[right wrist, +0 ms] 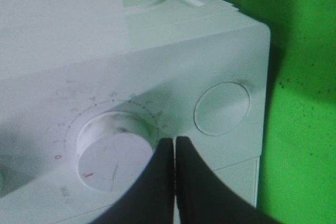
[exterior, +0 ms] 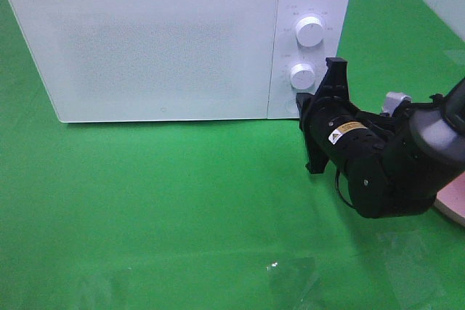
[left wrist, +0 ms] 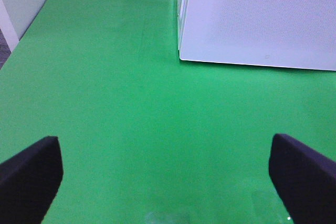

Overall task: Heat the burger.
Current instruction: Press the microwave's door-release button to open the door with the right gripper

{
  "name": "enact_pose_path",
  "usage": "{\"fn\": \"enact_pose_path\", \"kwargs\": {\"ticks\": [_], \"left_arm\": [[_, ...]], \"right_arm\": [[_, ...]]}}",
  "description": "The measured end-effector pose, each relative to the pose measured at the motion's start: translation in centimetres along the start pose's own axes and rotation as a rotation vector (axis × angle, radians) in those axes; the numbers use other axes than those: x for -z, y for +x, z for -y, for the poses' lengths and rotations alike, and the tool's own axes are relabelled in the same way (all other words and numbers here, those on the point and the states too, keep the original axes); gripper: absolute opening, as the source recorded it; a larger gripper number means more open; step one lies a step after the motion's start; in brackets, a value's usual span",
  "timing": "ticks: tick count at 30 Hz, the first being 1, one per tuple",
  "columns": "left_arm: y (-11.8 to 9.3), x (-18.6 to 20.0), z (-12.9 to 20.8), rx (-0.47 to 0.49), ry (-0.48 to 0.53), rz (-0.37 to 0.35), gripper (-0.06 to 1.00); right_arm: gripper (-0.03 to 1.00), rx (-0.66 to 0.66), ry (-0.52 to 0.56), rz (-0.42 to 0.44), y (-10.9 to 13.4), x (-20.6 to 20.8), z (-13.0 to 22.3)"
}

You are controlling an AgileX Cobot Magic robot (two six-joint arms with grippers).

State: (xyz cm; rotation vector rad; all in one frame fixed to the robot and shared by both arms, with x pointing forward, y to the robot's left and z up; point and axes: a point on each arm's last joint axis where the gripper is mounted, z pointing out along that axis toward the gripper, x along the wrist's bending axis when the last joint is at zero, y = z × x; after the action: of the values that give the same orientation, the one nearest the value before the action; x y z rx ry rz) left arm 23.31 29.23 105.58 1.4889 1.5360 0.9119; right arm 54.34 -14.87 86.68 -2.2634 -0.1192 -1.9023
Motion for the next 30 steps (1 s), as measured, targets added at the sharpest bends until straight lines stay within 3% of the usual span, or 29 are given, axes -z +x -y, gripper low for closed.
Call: {"fn": "enact_pose_path", "kwargs": {"ticks": [12, 30], "left_arm": [[0.0, 0.0, 0.0, 0.000, 0.000, 0.000, 0.99], [0.0, 0.0, 0.0, 0.000, 0.000, 0.000, 0.99]], "right_arm": [[0.00, -0.031, -0.025, 0.089, -1.7, -0.8, 0.0], [0.00, -0.027, -0.056, 0.097, -1.3, -1.9, -0.5]]}}
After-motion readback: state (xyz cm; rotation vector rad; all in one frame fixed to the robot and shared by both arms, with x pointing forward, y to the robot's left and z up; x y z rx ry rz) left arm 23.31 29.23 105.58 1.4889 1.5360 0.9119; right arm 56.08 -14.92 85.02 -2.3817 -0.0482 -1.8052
